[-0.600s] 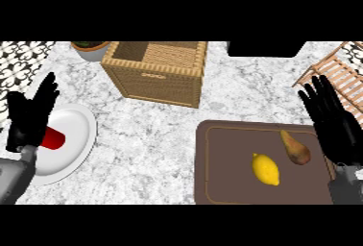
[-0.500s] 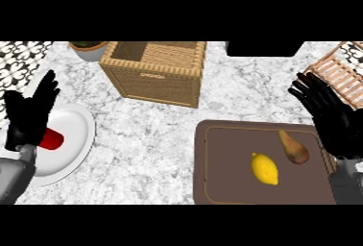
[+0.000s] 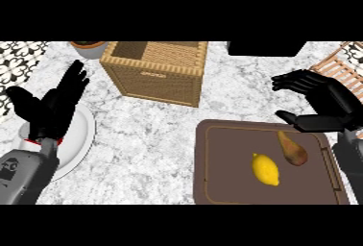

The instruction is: Pick the lemon from the tray and place it in the tiered shelf

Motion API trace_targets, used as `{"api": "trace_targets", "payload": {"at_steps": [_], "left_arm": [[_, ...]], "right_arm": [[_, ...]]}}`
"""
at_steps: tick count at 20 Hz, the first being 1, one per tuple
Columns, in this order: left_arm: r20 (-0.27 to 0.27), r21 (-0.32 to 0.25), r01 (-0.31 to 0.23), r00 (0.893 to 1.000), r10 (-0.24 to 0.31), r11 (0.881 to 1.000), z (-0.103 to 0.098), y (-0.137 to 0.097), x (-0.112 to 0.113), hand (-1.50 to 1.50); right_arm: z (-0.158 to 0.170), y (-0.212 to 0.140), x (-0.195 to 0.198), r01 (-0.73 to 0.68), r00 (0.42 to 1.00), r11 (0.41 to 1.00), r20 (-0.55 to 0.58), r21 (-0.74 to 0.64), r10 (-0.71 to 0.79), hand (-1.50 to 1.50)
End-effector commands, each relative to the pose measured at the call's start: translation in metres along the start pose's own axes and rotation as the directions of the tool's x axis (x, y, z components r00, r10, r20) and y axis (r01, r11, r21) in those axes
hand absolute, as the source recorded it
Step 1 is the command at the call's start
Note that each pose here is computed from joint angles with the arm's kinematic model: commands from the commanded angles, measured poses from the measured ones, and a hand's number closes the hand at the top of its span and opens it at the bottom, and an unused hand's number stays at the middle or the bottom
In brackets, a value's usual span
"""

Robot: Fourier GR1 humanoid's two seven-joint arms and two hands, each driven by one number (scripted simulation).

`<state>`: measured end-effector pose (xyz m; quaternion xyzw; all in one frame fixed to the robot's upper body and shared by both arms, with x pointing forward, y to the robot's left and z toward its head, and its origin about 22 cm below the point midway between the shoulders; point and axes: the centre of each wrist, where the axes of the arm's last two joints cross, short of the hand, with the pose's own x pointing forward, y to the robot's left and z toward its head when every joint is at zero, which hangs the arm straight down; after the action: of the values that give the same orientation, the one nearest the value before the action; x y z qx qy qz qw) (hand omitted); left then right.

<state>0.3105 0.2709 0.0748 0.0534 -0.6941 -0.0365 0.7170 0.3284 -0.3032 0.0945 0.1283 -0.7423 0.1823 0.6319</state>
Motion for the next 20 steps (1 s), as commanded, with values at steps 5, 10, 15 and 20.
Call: {"api": "trace_targets", "payload": {"at_steps": [5,10,15,20], "left_arm": [[-0.009,-0.006,-0.028,1.0,0.028,1.0,0.005,0.003,-0.011,0.0],[-0.005,0.006,-0.041,0.999,0.041,0.999,0.013,0.002,-0.018,0.0],[-0.023,-0.006,-0.042,0.999,0.042,0.999,0.013,-0.007,-0.021,0.0],[-0.006,-0.002,-0.048,0.999,0.048,0.999,0.005,-0.003,-0.004,0.0]], "right_arm": [[-0.003,-0.023,-0.004,0.049,0.995,0.933,0.065,0.357,-0.077,-1.5],[-0.004,-0.036,0.067,-0.201,0.96,0.802,-0.048,0.562,0.274,-1.5],[-0.022,0.008,0.142,-0.625,0.685,0.501,0.114,0.599,0.719,-1.5],[-0.015,0.065,0.148,-0.79,0.447,0.264,0.224,0.554,0.866,-1.5]]}}
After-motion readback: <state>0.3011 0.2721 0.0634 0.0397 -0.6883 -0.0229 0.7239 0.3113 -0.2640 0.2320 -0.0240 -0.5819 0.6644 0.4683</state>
